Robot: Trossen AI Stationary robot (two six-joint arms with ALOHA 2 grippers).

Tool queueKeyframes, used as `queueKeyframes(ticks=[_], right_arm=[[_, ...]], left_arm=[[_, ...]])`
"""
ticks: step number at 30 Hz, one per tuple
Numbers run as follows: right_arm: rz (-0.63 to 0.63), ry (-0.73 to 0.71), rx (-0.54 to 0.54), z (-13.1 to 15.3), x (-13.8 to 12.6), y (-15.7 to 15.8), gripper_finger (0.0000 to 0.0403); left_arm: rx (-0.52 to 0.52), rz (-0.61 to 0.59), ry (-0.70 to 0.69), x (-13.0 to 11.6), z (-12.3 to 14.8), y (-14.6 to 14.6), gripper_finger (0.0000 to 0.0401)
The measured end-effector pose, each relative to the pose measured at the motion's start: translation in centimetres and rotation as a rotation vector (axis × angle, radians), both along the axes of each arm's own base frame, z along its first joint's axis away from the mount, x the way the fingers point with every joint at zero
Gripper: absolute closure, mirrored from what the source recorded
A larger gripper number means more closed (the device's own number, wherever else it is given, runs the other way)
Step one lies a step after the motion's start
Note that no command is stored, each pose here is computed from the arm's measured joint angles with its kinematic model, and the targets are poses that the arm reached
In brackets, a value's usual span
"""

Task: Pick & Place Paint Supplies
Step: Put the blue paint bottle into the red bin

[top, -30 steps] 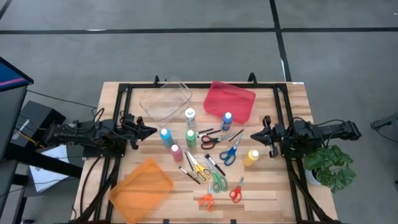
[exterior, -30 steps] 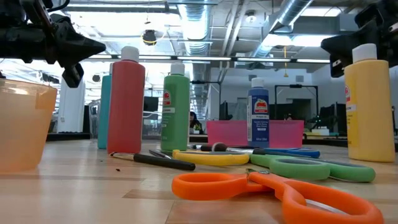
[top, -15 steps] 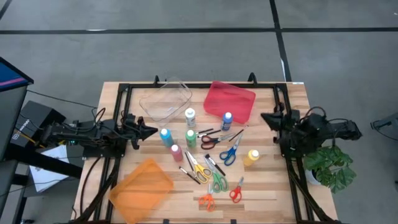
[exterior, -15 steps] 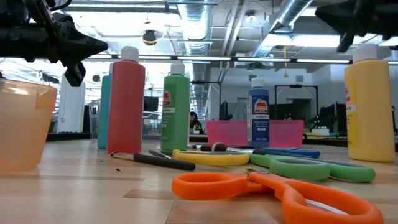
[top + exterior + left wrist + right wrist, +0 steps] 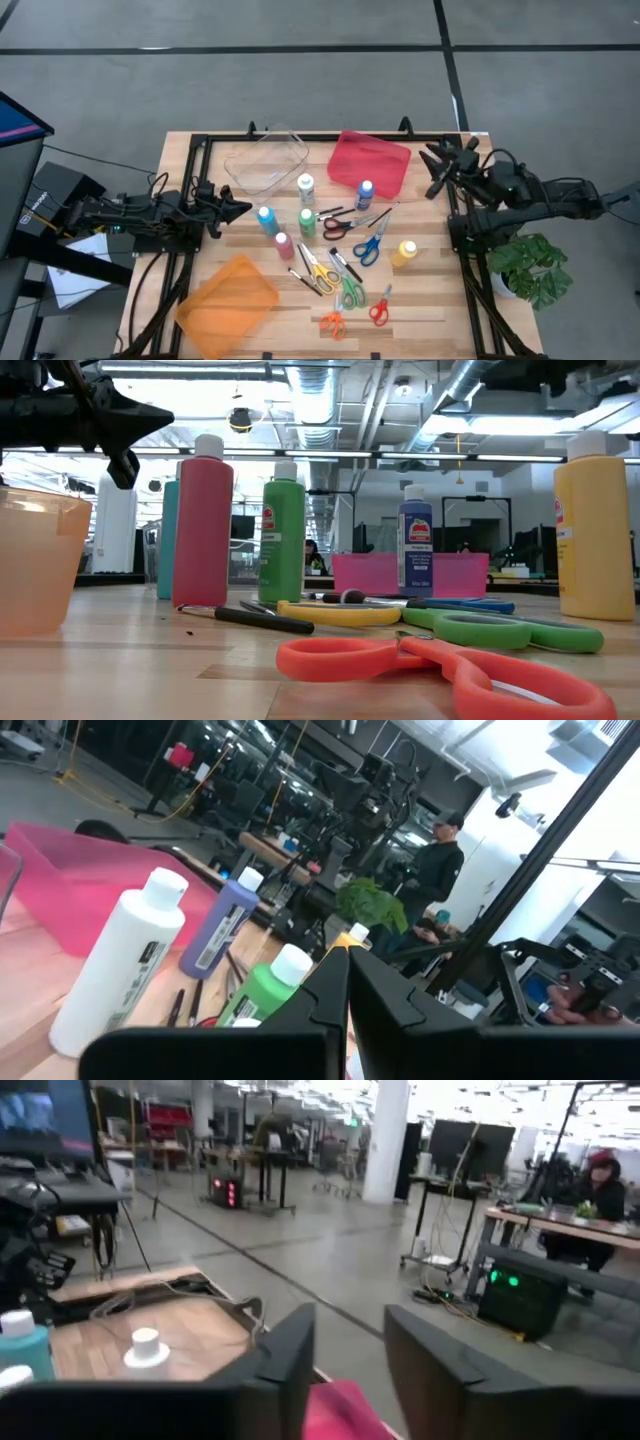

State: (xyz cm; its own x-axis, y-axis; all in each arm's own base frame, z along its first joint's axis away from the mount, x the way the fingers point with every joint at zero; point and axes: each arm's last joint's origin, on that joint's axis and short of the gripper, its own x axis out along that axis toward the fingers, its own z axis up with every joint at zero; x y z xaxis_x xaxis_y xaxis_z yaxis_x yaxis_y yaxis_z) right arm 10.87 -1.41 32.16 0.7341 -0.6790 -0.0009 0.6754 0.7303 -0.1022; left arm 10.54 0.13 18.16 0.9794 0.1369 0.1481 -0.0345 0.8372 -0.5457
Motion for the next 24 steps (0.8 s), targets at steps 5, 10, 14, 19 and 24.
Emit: queueKeyframes(ticks=[5, 10, 14, 19, 24], right_arm=[[-0.032, 0.068, 0.038, 0.1, 1.4, -0.3, 0.0172], [-0.001, 0.108, 0.102, -0.9, 3.2, -0.7, 0.0116], [0.026, 0.178, 0.149, -2.0, 4.8, -1.5, 0.0111], [0.085, 0.289, 0.208, -3.7, 6.7, -2.8, 0.0111], [0.167, 0.393, 0.293, -5.7, 8.4, -4.2, 0.0111]], left_arm=[[0.000, 0.001, 0.000, 0.0, 0.0, 0.0, 0.0395], [0.000, 0.000, 0.000, 0.0, 0.0, 0.0, 0.0395], [0.000, 0.000, 0.000, 0.0, 0.0, 0.0, 0.0395], [0.000, 0.000, 0.000, 0.0, 0.0, 0.0, 0.0395], [0.000, 0.000, 0.000, 0.0, 0.0, 0.0, 0.0395]])
